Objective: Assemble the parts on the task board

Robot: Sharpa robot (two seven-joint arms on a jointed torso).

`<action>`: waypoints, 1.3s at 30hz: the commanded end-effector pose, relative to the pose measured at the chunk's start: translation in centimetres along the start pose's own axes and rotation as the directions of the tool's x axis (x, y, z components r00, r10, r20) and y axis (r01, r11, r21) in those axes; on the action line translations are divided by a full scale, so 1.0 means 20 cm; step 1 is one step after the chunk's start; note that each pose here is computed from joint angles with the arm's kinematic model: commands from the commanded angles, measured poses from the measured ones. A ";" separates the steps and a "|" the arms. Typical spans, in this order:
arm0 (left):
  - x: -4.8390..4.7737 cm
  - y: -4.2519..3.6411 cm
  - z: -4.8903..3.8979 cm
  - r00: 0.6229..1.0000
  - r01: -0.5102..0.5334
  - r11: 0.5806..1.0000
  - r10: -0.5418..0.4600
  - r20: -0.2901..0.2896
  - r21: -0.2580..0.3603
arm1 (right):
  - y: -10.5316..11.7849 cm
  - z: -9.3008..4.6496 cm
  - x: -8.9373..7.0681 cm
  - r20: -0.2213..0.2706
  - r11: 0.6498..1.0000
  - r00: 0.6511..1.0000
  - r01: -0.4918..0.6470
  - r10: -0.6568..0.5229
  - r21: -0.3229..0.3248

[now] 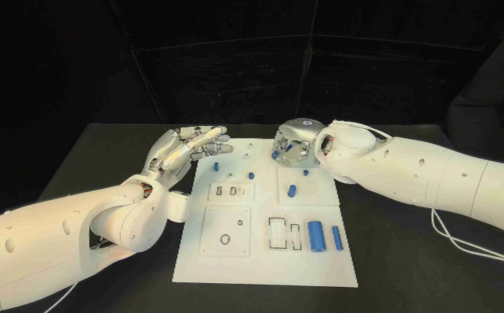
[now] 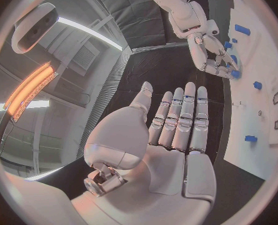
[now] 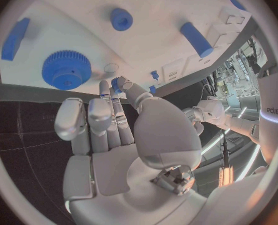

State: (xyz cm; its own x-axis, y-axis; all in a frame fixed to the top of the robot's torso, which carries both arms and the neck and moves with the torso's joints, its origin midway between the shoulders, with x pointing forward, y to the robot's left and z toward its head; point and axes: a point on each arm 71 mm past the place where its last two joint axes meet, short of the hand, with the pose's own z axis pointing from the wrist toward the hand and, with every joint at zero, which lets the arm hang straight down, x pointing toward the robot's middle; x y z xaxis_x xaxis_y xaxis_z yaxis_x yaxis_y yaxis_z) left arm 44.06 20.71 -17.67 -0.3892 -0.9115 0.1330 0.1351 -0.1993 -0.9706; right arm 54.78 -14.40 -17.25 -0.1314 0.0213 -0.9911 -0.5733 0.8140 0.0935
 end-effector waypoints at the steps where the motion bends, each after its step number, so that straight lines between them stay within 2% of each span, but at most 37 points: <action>1: 0.001 -0.029 0.002 1.000 0.011 0.998 -0.011 -0.007 0.067 | 0.01 0.01 -0.03 0.054 0.999 0.998 -0.027 0.026 0.017; 6: 0.000 -0.029 0.002 1.000 0.011 0.998 -0.011 -0.007 0.066 | 0.02 0.03 -0.04 0.088 0.999 0.996 -0.032 0.030 0.024; 11: -0.004 -0.027 0.005 1.000 0.010 0.998 -0.010 -0.006 0.065 | 0.05 0.08 -0.05 0.124 0.999 0.992 -0.025 0.021 0.036; 21: -0.007 -0.026 0.012 1.000 0.009 0.998 -0.008 -0.006 0.066 | 0.10 0.17 -0.06 0.158 0.999 0.987 -0.002 -0.005 0.048; 32: -0.011 -0.030 0.016 1.000 0.007 0.998 -0.007 -0.005 0.068 | 0.12 0.20 -0.07 0.176 0.999 0.984 0.002 -0.011 0.053; 39: -0.013 -0.030 0.020 1.000 0.006 0.998 -0.006 -0.005 0.068 | 0.13 0.21 -0.06 0.168 0.999 0.986 0.004 -0.012 0.050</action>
State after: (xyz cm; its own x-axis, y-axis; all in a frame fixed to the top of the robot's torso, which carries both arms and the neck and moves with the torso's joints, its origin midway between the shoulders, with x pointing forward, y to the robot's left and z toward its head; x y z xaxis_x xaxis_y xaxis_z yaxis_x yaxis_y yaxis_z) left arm 44.51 20.97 -17.60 -0.3813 -0.9152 0.1305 0.1399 -0.1967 -0.9704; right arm 56.76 -9.85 -16.43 -0.0062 0.1061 -0.9943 -0.5329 0.8411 0.0931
